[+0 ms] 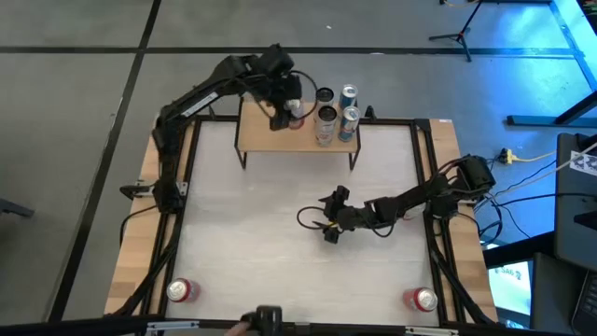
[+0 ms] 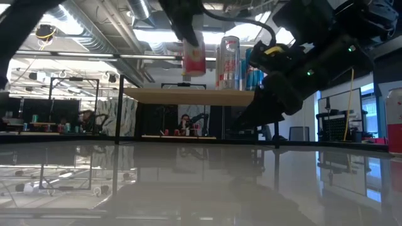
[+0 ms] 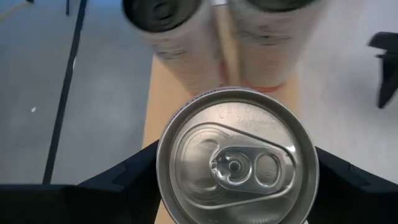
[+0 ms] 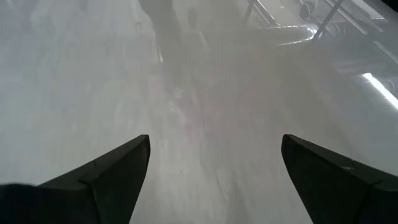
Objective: Place canned beverage on shelf
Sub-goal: Put the left pink white soda can on the shelf, then put the pink white soda can on the shelf aligned with the other pink white soda can
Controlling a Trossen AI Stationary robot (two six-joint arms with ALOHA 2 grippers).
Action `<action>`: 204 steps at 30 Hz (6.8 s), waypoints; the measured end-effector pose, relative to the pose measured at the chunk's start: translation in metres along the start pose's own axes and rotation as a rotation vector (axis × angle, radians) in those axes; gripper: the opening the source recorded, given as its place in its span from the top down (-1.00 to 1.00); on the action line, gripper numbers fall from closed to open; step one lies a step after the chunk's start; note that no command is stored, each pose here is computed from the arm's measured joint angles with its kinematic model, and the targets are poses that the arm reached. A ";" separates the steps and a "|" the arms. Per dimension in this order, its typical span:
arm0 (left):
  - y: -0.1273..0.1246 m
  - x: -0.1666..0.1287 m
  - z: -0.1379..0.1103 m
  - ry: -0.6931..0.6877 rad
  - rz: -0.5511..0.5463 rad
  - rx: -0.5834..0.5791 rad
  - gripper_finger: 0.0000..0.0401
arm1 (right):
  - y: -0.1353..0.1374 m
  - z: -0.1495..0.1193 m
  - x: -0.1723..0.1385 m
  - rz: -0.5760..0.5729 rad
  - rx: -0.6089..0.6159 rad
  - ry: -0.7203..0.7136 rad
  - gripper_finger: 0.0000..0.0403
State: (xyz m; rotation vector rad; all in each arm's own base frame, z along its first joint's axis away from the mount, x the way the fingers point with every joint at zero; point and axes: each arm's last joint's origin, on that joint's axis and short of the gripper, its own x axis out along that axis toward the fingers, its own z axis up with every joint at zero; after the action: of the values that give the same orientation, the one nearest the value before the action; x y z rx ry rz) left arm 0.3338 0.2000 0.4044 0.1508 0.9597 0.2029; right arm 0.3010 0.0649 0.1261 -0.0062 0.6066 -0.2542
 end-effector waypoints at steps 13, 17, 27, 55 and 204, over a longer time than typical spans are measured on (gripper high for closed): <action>0.043 0.058 -0.020 0.049 -0.095 0.023 -0.38 | -0.003 0.000 0.000 -0.079 -0.009 -0.010 -0.80; 0.045 0.062 -0.020 0.024 -0.118 0.040 -0.38 | -0.003 0.000 0.000 -0.081 -0.009 -0.010 -0.80; 0.044 0.063 -0.018 -0.006 -0.140 0.042 -0.43 | -0.002 -0.002 0.000 -0.066 -0.015 0.010 -0.80; 0.023 0.008 0.003 -0.079 0.045 0.122 -0.84 | -0.002 -0.002 0.000 -0.067 -0.020 0.013 -0.80; -0.241 0.029 -0.202 -0.674 -0.060 -0.180 -0.77 | -0.021 0.147 -0.008 0.168 -0.070 0.806 -0.70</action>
State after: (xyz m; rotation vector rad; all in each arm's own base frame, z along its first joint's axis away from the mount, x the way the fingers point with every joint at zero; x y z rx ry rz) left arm 0.2087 -0.0195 0.2148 0.0178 0.2728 0.1657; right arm 0.3727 0.0366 0.2530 0.0835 1.4108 -0.0616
